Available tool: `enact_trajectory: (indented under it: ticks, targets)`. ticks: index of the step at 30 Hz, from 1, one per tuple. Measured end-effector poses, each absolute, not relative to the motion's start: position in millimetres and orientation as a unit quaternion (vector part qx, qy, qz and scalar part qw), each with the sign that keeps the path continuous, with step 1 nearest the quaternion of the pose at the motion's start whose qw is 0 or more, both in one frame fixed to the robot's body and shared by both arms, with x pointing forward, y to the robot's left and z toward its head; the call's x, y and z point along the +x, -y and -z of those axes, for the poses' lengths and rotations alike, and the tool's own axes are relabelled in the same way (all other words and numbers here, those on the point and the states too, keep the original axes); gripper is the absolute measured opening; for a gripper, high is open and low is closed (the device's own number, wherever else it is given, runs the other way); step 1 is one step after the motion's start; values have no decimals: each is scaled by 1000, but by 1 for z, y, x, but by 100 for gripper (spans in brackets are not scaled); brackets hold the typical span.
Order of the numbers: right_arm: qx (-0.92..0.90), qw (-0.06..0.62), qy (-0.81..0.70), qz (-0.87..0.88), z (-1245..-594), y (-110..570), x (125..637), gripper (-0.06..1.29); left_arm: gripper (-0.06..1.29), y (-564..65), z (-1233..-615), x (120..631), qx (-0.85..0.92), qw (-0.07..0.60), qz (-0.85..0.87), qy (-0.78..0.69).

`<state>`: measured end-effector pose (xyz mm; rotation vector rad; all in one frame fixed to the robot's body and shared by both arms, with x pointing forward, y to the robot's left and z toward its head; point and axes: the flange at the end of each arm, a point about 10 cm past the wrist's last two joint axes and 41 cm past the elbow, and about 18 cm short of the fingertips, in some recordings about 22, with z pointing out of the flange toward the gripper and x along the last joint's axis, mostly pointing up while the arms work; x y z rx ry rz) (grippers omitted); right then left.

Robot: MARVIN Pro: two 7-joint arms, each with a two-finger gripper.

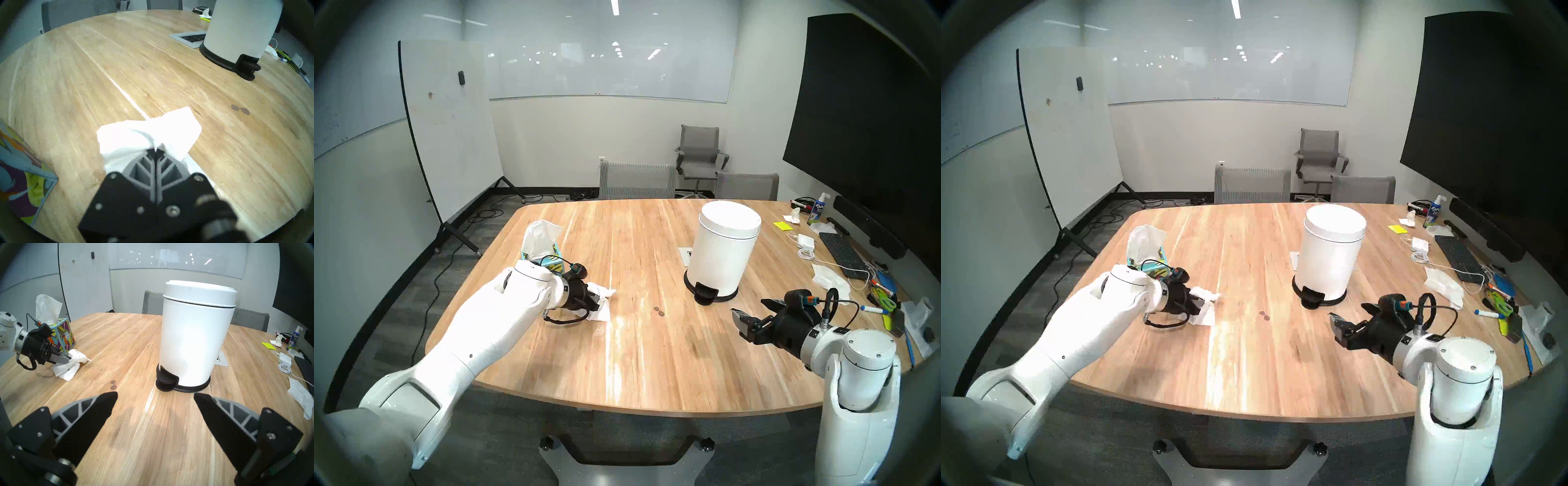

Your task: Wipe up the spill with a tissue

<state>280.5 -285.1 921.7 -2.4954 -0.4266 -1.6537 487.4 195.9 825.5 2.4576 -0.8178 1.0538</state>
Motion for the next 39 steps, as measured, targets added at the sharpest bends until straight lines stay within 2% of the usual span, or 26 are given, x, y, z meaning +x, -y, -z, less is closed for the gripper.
enact_trajectory:
  ticks: [25,39]
  targets:
    - [-824,59,141,546,-922,285,281,123,-2,-206,-901,464,838,215,-400,303]
    - [-824,59,141,546,-922,285,281,123,-2,-180,-929,460,829,223,-411,306]
